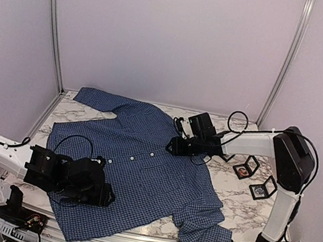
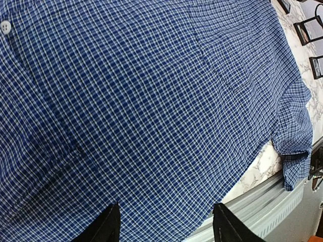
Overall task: Remove the brooch from the garment
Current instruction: Smooth out the flattened clothing at the center of the board.
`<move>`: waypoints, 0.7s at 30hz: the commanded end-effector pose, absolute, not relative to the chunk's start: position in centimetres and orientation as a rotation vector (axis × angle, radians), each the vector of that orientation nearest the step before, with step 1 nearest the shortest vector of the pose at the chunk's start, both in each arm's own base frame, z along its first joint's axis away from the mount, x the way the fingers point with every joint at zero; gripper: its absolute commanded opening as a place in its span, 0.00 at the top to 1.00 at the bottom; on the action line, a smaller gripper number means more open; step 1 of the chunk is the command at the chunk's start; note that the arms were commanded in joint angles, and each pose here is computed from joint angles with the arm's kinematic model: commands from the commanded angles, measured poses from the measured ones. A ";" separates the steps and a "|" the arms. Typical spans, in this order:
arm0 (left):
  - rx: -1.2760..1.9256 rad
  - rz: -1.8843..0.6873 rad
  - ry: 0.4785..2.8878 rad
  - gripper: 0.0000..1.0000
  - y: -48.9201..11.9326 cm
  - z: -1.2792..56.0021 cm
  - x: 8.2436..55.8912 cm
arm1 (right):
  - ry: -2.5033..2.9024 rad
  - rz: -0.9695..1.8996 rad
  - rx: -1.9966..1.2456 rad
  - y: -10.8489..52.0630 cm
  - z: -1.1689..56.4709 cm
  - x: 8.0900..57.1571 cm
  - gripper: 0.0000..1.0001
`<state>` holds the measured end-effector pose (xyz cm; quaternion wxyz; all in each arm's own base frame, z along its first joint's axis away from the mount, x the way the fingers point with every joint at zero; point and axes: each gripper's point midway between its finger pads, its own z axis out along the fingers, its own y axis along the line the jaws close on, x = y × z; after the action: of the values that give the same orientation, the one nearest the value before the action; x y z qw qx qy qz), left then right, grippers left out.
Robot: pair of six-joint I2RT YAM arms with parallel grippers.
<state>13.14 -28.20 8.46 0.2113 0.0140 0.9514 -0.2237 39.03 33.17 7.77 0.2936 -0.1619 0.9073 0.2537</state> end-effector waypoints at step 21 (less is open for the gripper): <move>-0.354 -0.326 2.534 0.20 -20.9 3.8 13.3 | 2.403 0.675 -0.412 32.0 7.0 38.6 0.55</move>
<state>12.07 -22.56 3.26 0.2477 -0.1004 0.9547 -0.1307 38.05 32.06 5.49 0.2827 -0.1585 0.9133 0.2468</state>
